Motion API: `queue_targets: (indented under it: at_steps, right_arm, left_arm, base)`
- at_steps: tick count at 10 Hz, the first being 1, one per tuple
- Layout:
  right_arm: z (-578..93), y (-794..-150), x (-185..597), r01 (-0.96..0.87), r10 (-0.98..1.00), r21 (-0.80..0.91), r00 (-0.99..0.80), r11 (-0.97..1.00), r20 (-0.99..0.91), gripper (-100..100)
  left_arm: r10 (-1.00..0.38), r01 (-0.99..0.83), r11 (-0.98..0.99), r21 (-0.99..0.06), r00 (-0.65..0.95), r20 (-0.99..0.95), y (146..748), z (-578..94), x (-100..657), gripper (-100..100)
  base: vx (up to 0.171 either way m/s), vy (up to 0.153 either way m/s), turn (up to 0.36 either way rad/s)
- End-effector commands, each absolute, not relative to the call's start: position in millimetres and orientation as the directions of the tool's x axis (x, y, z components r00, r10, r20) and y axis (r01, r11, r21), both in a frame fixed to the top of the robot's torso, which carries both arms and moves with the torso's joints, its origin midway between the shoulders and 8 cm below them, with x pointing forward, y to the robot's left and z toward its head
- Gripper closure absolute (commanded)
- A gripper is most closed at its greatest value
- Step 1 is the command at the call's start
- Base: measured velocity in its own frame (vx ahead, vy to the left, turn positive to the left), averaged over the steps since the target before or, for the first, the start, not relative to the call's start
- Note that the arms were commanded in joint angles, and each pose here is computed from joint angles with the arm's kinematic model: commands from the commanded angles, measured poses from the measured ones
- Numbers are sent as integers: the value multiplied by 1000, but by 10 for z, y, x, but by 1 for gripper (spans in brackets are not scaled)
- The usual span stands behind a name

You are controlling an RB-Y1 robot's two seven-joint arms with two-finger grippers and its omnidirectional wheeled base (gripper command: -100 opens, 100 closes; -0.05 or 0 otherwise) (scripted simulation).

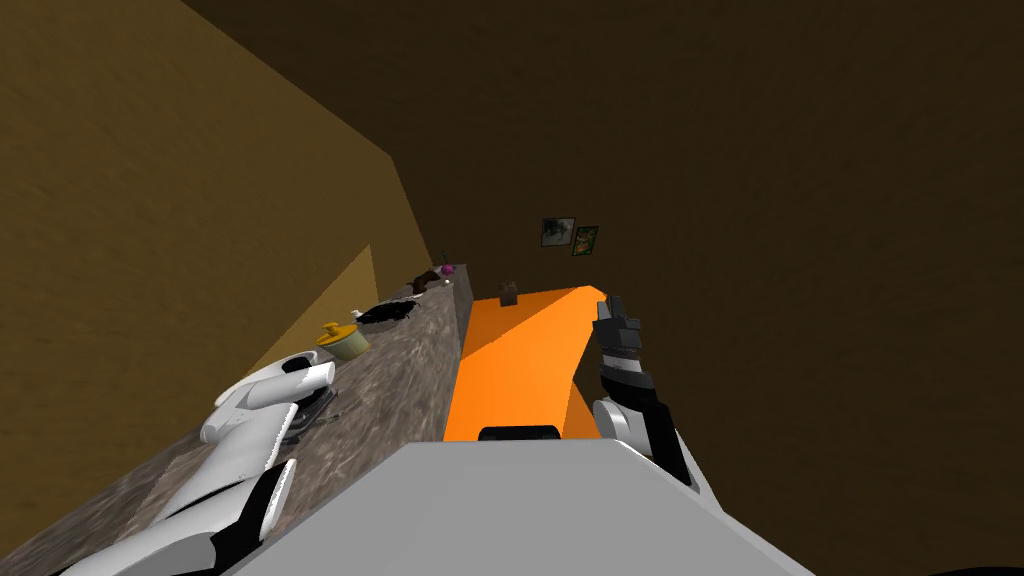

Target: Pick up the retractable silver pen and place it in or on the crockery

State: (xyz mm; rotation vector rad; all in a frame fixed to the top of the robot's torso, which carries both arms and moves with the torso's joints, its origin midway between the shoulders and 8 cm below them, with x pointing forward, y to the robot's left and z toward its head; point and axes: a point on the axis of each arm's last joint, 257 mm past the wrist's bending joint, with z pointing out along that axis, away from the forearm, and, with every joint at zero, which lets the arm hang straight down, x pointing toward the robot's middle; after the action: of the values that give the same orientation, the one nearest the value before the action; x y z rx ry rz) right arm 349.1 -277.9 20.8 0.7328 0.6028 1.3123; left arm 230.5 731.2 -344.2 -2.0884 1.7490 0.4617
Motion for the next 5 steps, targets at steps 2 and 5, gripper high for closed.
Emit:
queue_targets:
  at_steps: [2, 5]
  right_arm:
    - [208, -2779, 3491, -633, 986, 768, 166, 97, 13, 0]
    - [208, -2779, 3491, -633, 986, 768, 166, 97, 13, 0]
  left_arm:
    - [-859, -984, -157, -82, 177, -481, 7434, -3461, 2248, -100]
    - [-854, -983, -161, -93, 186, -486, 7584, -3459, 2168, -100]
  base:
    - [12, -25, -18]
    - [13, -33, -22]
